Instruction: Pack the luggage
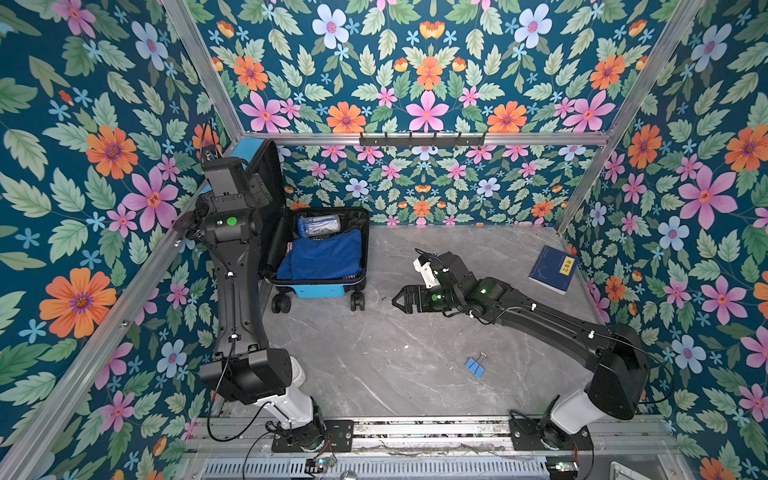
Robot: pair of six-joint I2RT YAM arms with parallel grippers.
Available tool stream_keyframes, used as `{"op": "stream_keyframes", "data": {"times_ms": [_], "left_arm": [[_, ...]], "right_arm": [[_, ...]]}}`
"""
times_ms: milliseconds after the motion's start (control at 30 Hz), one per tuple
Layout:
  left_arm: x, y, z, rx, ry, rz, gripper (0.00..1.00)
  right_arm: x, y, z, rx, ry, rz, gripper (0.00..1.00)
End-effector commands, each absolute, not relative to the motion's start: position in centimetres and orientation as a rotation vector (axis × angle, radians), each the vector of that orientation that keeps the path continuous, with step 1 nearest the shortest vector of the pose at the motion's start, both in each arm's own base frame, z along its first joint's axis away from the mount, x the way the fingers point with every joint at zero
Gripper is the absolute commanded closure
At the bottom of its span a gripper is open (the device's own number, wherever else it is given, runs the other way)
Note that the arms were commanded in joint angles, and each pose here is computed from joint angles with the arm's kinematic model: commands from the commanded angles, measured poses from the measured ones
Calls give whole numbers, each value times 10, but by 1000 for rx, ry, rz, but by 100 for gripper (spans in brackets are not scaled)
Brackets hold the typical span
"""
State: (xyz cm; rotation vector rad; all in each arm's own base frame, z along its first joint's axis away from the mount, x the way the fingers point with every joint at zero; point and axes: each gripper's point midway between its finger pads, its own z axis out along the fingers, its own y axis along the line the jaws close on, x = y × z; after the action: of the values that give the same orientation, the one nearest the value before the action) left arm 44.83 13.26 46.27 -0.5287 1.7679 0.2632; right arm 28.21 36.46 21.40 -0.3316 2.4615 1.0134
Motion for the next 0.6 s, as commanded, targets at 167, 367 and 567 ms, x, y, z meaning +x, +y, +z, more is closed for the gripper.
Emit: {"op": "stream_keyframes", "data": {"times_ms": [167, 367, 567], "left_arm": [[448, 157, 477, -577, 1694, 421, 22], [451, 160, 463, -581, 1719, 452, 21], [466, 146, 432, -530, 1794, 353, 22]], "right_arm": [[284, 377, 203, -317, 2503, 1052, 2], [287, 385, 195, -338, 2547, 1028, 2], [291, 385, 195, -318, 2546, 1015, 3]]}}
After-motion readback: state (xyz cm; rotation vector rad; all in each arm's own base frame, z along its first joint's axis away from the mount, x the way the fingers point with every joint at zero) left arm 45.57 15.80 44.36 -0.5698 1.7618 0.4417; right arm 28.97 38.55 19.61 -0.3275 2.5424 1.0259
